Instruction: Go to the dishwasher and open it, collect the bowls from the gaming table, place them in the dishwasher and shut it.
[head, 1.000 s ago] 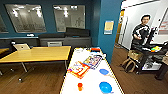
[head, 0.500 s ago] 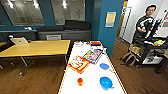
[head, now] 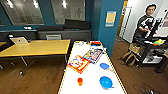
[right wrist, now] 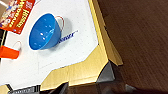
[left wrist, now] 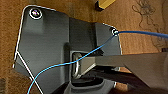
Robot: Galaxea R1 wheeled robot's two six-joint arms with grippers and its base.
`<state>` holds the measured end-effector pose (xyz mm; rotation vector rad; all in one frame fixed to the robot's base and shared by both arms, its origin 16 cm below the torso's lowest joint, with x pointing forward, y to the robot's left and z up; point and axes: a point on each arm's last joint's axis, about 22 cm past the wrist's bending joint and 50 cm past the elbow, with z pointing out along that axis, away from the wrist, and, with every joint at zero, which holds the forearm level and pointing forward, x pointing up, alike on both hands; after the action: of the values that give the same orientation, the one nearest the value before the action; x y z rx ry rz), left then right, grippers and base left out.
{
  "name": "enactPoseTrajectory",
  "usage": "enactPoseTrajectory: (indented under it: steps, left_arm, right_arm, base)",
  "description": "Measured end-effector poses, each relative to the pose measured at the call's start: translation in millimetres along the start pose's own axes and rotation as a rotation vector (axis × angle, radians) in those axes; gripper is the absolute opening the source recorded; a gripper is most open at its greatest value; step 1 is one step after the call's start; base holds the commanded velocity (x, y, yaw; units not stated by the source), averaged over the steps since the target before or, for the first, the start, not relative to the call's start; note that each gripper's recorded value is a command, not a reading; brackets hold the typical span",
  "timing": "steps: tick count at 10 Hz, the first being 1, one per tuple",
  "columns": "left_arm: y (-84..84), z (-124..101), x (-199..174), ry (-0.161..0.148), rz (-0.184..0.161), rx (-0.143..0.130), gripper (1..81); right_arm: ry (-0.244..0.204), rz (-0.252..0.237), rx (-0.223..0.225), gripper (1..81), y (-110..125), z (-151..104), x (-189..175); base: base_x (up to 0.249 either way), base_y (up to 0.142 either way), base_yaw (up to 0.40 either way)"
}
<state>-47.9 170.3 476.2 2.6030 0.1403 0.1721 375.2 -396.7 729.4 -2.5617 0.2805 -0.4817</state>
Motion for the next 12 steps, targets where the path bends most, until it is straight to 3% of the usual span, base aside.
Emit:
enactPoseTrajectory:
  steps: [2,5,8,10,12]
  left_arm:
    - [0.3,0.0,-0.6,-0.001,-0.001,0.0,81.1]
    - [-3.8,-0.6,-0.3,0.0,0.001,0.008,81.1]
    - [-7.3,1.2,-1.2,-0.003,0.003,0.019,81.1]
    - [-5.9,4.4,-2.1,-0.004,0.003,0.022,81.1]
    - [-7.0,4.1,-2.2,-0.005,0.004,0.024,81.1]
  right_arm:
    - [0.017,-0.012,0.031,81.1,-31.6,8.1,37.0]
    - [-0.025,-0.021,0.068,81.1,-75.4,51.8,50.5]
    - [-0.027,-0.017,0.052,81.1,-88.1,82.0,69.8]
    - [-0.055,-0.011,0.051,81.1,-103.4,110.4,65.2]
    - [-0.055,0.037,0.023,81.1,-96.6,124.5,67.2]
  base:
    - [0.0,0.0,0.0]
    - [0.0,0.0,0.0]
    - [0.0,0.0,0.0]
    - [0.0,0.0,0.0]
    - [0.0,0.0,0.0]
